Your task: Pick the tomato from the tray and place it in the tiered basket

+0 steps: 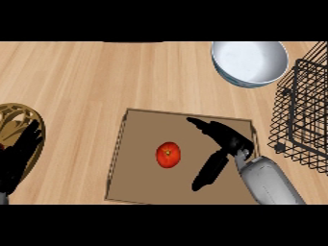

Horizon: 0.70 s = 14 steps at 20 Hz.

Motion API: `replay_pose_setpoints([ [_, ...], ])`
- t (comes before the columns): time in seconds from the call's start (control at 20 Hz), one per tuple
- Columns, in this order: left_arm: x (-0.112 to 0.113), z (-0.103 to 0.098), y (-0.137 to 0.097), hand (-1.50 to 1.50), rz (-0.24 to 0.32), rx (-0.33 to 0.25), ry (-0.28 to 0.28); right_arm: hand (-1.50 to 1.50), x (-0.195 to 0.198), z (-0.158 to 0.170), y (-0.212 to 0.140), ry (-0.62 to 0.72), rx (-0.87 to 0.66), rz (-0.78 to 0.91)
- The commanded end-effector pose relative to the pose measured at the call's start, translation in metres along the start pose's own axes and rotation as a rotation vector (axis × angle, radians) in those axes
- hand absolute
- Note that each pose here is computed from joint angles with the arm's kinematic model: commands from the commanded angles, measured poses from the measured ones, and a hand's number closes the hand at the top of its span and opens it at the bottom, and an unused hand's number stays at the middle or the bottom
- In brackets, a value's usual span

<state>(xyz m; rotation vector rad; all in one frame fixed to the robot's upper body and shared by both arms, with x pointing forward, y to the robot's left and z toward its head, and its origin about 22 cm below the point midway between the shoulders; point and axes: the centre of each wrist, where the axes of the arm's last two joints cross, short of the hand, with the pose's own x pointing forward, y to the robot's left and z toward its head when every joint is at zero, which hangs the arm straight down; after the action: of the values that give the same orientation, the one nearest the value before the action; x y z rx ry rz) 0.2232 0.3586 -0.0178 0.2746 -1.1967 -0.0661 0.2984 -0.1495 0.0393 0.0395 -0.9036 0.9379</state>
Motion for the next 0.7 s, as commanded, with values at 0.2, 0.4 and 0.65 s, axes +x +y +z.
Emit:
replay_pose_setpoints([
  [0.2,-0.006,-0.009,-0.006,0.00,0.008,0.001,0.001,-1.50,0.007,-0.020,0.018,-0.039,-0.005,-0.008],
  [0.4,0.008,-0.005,0.019,0.00,0.022,-0.002,-0.005,-1.50,0.005,-0.027,0.024,-0.028,0.009,-0.002],
  [0.65,-0.001,0.015,0.008,0.00,-0.008,0.007,-0.010,-1.50,-0.004,-0.043,0.024,-0.029,-0.002,-0.021],
])
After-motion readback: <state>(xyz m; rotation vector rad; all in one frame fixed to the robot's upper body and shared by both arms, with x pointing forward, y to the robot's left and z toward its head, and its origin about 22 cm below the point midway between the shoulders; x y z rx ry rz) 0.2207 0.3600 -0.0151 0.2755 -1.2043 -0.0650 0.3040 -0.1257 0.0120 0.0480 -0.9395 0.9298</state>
